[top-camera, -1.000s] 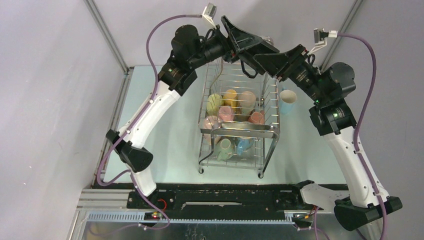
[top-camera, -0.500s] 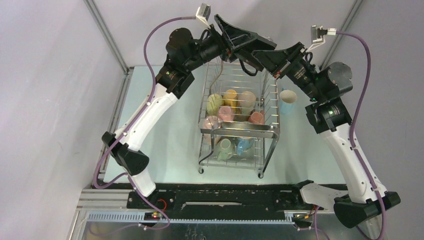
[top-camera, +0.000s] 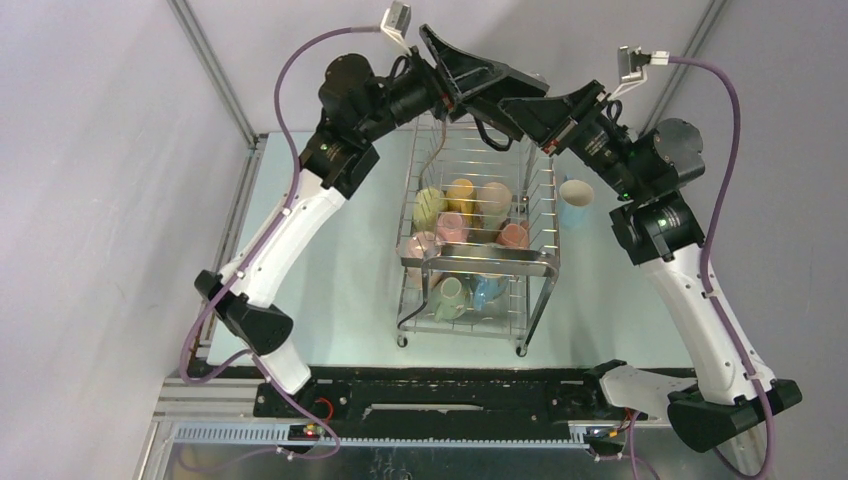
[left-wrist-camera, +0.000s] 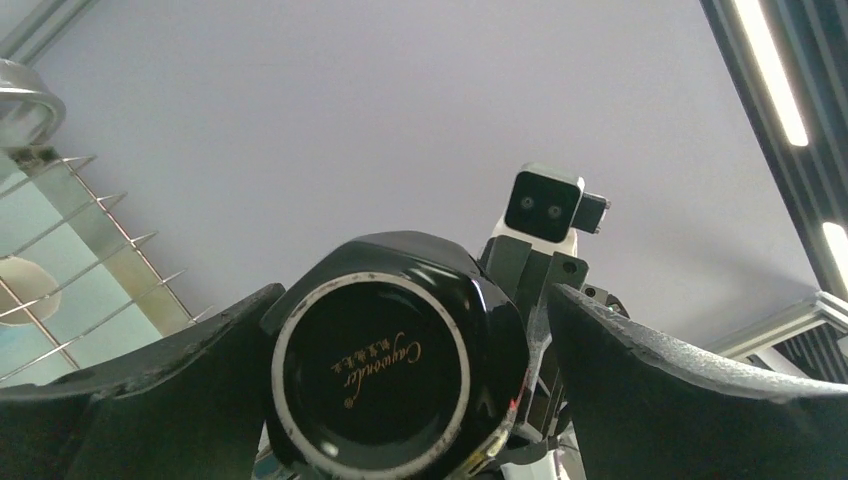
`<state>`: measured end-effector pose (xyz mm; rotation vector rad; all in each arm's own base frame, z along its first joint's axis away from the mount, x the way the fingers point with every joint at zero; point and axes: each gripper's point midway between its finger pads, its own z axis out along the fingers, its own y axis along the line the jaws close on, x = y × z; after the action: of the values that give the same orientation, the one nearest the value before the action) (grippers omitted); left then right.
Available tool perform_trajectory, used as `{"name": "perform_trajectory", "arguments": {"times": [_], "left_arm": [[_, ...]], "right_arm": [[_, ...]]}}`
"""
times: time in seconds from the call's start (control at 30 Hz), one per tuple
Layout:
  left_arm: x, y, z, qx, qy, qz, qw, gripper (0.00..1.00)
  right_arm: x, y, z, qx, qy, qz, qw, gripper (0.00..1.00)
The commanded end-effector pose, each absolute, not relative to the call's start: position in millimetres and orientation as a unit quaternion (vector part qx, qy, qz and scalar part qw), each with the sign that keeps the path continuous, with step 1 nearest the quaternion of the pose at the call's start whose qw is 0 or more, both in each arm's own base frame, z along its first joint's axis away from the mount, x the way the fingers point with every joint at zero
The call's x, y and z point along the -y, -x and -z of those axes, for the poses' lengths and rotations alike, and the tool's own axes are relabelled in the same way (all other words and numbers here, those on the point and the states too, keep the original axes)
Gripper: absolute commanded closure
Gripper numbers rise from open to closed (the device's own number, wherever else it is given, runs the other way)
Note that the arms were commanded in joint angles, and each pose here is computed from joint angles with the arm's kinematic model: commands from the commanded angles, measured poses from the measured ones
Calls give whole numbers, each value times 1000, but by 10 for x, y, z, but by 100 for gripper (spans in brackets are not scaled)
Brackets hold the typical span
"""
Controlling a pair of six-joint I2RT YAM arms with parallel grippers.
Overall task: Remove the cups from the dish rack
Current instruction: Unload the cup from the dish rack, then place the cup at the center of the board.
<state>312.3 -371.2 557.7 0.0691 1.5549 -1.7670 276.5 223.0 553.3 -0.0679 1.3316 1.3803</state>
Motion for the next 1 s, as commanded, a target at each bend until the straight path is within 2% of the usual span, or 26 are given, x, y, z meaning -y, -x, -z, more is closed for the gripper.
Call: {"name": "perform_trajectory", "arguments": {"times": [0.0, 0.37, 0.73, 0.97], "left_arm": [[3234, -2842, -6224, -540, -61, 699, 464, 0], [2877, -2933, -6210, -545, -56, 672, 498, 0], [2560, -2744, -5767, -597, -66, 581, 550, 0], [2364, -2534, -5161, -640, -67, 534, 549, 0]], "right_arm": [[-2018, -2687, -5932, -523, 23, -565, 638, 100], [-1750, -2656, -6082, -518, 6, -547, 658, 100], [-1057, -3042, -5584, -638, -82, -390, 659, 100], [-450, -3204, -5118, -707, -154, -249, 643, 100]]}}
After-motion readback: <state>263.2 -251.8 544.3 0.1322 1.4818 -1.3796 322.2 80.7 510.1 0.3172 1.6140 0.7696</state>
